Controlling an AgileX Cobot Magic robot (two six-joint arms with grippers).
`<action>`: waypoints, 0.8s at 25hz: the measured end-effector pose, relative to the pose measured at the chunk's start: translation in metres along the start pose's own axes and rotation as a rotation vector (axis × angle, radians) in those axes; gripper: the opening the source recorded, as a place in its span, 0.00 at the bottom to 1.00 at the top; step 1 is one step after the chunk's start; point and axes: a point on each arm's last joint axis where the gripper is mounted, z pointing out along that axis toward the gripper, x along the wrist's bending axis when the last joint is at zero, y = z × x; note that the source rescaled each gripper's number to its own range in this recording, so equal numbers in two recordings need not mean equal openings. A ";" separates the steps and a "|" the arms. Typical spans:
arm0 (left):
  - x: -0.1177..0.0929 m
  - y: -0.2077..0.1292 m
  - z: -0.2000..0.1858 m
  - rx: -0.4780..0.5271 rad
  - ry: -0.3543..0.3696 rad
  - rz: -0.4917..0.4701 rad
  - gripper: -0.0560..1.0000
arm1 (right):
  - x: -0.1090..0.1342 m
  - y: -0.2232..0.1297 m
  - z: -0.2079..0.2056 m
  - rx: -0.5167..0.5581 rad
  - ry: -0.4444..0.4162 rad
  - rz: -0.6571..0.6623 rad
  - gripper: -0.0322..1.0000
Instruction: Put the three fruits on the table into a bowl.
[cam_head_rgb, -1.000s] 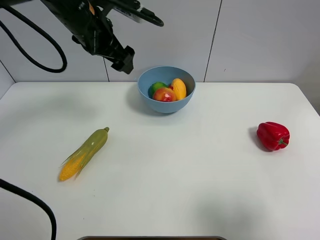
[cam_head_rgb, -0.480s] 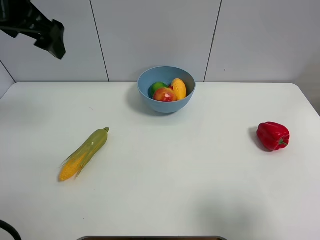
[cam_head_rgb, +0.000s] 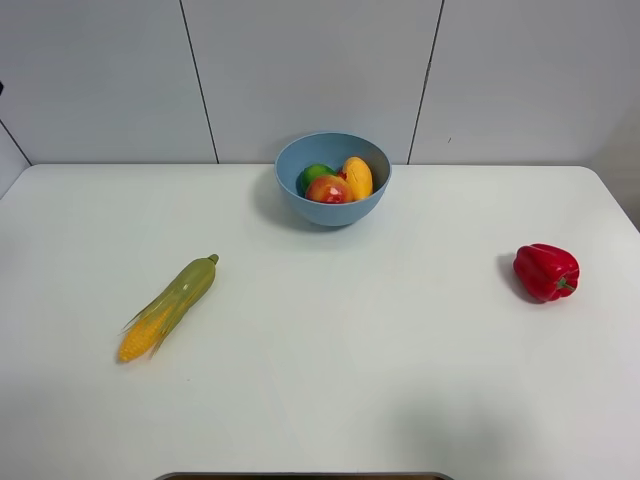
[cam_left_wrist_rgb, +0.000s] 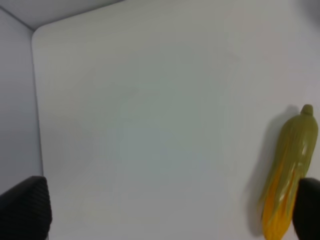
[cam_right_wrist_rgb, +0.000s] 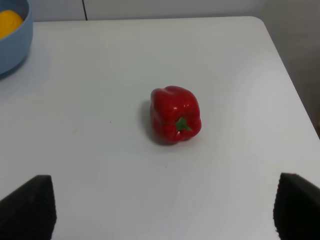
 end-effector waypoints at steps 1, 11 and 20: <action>0.002 -0.007 -0.005 -0.004 0.000 -0.013 1.00 | 0.000 0.000 0.000 0.000 0.000 0.000 0.92; 0.003 -0.086 -0.061 -0.119 -0.002 -0.089 1.00 | 0.000 0.000 0.000 0.000 0.000 0.000 0.92; -0.006 -0.155 -0.079 -0.198 -0.003 -0.196 1.00 | 0.000 0.000 0.000 0.000 0.000 0.000 0.92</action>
